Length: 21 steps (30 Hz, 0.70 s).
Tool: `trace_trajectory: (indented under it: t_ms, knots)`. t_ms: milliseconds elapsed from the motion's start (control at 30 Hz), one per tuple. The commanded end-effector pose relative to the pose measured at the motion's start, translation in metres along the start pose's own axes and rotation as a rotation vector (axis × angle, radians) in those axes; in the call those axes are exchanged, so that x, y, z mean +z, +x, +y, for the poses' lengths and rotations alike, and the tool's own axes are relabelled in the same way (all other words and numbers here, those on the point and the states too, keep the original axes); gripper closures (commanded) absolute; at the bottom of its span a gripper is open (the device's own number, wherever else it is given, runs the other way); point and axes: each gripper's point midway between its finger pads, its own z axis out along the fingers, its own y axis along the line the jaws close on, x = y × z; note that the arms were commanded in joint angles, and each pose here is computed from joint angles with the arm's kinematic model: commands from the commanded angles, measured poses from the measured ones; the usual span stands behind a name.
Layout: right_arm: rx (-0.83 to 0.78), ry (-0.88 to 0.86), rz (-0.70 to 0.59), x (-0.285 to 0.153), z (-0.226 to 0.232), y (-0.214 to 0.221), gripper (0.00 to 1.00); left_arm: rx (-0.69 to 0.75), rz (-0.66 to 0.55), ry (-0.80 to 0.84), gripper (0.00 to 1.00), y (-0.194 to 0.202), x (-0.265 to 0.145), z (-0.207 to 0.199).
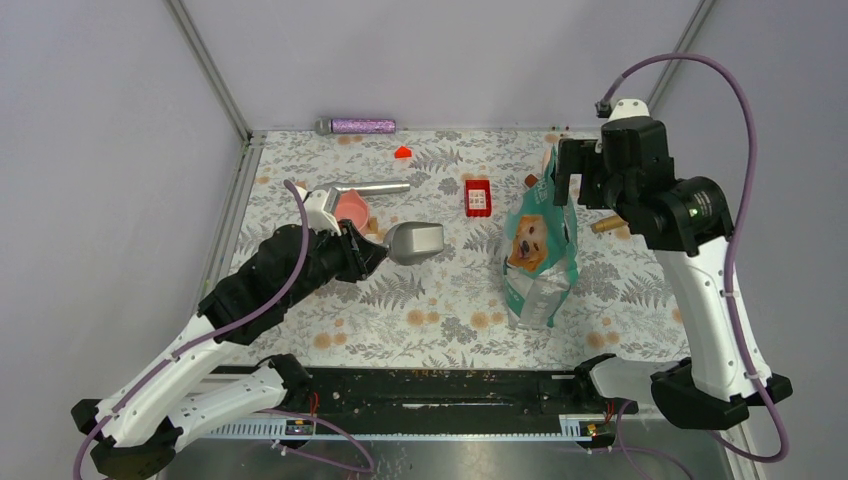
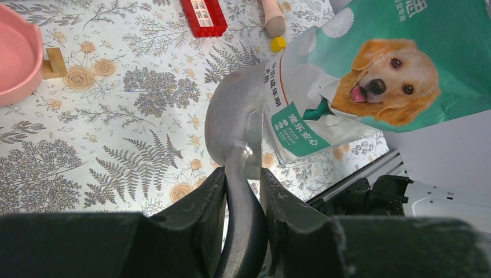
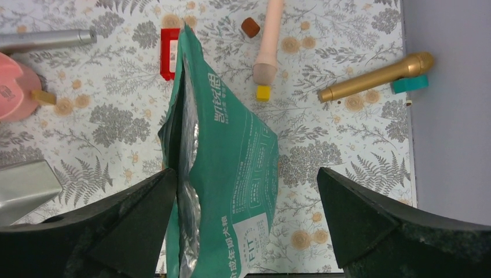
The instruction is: Serve the pet food
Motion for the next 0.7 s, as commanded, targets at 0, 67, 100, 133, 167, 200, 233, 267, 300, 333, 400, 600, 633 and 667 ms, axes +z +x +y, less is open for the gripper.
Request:
trace_trajectory:
  t_ms: [0,67,100,133,167,200,233,267,300,333,400,600,633,667]
  knots:
    - [-0.017,-0.036,0.035,0.012,0.009,0.006,0.01,0.004,-0.068,0.053,1.00,-0.017,0.001,-0.012]
    - [-0.017,-0.041,0.057,0.016,0.011,0.012,0.01,0.004,-0.068,0.052,1.00,-0.017,0.001,-0.012]
    - [-0.018,-0.045,0.068,0.017,0.012,0.015,0.01,0.004,-0.067,0.052,1.00,-0.017,0.001,-0.012]
    - [-0.015,-0.044,0.077,0.019,0.012,0.018,0.01,0.004,-0.067,0.054,1.00,-0.016,0.001,-0.012]
    - [-0.014,-0.043,0.085,0.021,0.012,0.021,0.01,0.004,-0.067,0.054,1.00,-0.016,0.001,-0.012]
    - [-0.012,-0.043,0.096,0.022,0.012,0.024,0.01,0.004,-0.065,0.055,1.00,-0.016,0.001,-0.012]
    - [-0.009,-0.052,0.108,0.024,0.014,0.028,0.00,0.005,-0.066,0.054,1.00,-0.016,0.001,-0.012]
    - [-0.008,-0.074,0.124,0.025,0.018,0.033,0.01,0.005,-0.066,0.053,1.00,-0.016,0.001,-0.012]
    - [-0.013,-0.106,0.143,0.026,0.024,0.038,0.01,0.005,-0.067,0.050,1.00,-0.016,0.001,-0.011]
    - [-0.013,-0.123,0.156,0.027,0.026,0.043,0.01,0.004,-0.063,0.048,1.00,-0.015,0.002,-0.011]
    - [-0.010,-0.113,0.180,0.028,0.024,0.050,0.02,0.005,-0.055,0.052,1.00,-0.014,0.003,-0.012]
    - [-0.010,0.067,0.179,0.022,-0.010,0.054,0.08,0.006,-0.048,0.057,1.00,-0.012,0.004,-0.012]
    - [-0.006,0.120,0.176,0.020,-0.020,0.053,0.09,0.006,-0.048,0.054,1.00,-0.012,0.004,-0.012]
    - [-0.003,0.164,0.173,0.018,-0.028,0.053,0.10,0.006,-0.048,0.055,1.00,-0.012,0.004,-0.012]
